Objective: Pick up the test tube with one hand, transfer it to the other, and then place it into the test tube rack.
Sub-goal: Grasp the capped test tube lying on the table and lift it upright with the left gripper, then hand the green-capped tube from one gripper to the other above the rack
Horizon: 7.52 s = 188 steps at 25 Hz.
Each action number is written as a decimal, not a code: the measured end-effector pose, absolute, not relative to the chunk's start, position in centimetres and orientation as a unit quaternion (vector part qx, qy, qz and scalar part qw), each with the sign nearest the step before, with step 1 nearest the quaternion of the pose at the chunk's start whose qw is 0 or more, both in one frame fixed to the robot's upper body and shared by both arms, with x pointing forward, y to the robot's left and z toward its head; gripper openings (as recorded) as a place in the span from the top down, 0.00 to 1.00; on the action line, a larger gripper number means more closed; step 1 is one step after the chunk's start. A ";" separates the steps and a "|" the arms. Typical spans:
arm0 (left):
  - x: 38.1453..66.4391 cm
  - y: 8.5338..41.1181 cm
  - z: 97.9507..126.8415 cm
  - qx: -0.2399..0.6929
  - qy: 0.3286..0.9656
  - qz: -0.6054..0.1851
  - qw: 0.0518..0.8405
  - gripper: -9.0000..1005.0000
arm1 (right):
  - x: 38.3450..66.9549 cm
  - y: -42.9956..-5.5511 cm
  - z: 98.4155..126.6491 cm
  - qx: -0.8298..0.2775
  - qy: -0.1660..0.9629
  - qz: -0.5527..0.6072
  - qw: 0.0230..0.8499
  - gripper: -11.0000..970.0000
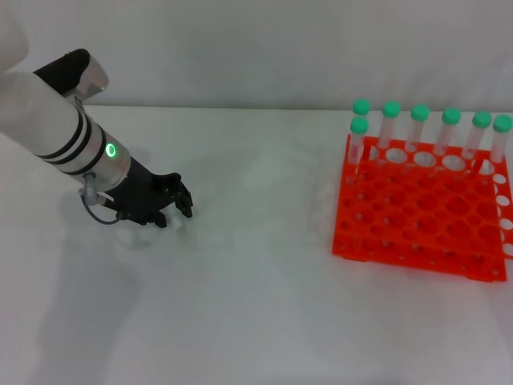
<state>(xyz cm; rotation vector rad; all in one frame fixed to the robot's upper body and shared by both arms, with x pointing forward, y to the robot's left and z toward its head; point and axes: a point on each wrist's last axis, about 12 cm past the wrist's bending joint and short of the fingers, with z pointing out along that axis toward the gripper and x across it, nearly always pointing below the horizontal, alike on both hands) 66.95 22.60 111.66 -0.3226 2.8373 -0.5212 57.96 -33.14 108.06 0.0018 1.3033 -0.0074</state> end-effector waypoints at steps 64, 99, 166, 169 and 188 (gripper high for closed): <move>67.2 26.4 111.5 -0.123 0.783 -0.385 0.473 0.78 | 55.9 -36.1 107.1 0.072 0.607 -0.040 0.790 0.10; 56.1 12.2 106.3 0.297 0.621 -0.317 0.653 0.74 | 54.1 -33.1 110.2 -0.212 0.591 0.322 0.709 0.10; 54.0 11.5 104.3 0.338 0.644 -0.320 0.607 0.68 | 57.8 -24.7 111.5 -0.323 0.615 0.393 0.602 0.69; 53.9 11.5 104.2 0.337 0.645 -0.320 0.606 0.67 | 57.7 -24.6 111.5 -0.325 0.615 0.394 0.601 0.71; 53.7 12.1 103.8 0.328 0.652 -0.315 0.606 0.66 | 57.5 -24.0 111.3 -0.338 0.612 0.400 0.593 0.73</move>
